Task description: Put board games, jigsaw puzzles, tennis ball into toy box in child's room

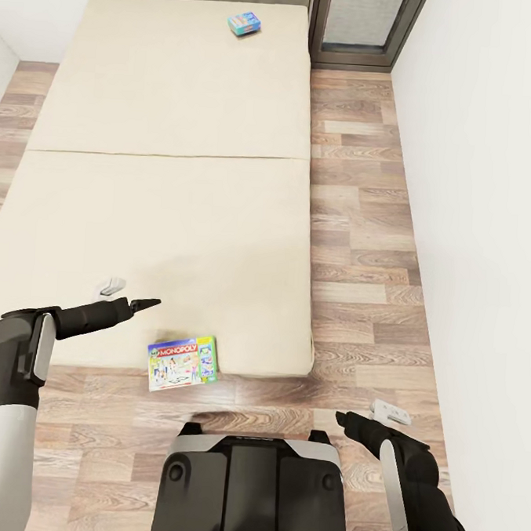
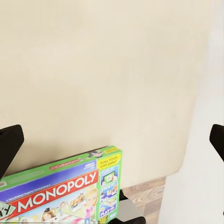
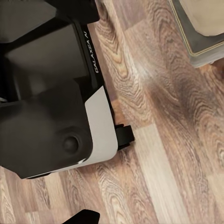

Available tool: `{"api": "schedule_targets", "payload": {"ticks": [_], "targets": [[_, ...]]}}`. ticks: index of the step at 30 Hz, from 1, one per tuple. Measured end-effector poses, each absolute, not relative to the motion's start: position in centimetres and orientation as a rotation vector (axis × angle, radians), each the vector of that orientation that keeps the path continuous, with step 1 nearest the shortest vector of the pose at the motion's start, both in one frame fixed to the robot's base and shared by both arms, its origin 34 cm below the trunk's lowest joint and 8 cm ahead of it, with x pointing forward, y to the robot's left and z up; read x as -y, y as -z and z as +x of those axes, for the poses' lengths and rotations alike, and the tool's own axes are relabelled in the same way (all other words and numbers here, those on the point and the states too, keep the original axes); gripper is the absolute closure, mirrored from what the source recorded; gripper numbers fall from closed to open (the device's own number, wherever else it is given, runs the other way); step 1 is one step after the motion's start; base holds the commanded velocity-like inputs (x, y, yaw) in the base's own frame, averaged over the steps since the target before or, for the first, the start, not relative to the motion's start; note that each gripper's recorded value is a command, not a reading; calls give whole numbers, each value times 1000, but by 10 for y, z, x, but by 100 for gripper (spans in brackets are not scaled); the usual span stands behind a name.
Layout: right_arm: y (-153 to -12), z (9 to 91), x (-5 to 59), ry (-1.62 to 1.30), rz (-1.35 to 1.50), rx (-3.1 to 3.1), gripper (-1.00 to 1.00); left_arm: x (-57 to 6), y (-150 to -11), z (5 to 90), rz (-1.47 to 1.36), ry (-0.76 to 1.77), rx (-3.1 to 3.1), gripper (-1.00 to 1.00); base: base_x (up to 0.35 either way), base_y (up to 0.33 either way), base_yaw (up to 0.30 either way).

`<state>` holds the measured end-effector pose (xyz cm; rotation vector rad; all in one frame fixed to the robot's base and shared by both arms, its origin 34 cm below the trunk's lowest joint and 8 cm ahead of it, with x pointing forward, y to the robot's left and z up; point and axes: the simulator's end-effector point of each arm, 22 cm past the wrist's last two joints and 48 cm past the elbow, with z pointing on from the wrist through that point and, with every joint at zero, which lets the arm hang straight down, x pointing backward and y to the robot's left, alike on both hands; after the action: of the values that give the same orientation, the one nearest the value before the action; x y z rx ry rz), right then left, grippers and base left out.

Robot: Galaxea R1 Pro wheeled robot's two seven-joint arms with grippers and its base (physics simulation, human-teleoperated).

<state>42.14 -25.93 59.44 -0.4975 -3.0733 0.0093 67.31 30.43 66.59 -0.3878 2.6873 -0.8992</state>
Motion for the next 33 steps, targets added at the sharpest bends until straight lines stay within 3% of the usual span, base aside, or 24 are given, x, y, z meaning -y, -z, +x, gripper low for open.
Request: {"api": "schedule_targets", "payload": {"ticks": [33], "targets": [[-598,426,260,-7,-498,3086,-100,-304,-671,676,-383,900,-2679,-100,-20,0,7]]}}
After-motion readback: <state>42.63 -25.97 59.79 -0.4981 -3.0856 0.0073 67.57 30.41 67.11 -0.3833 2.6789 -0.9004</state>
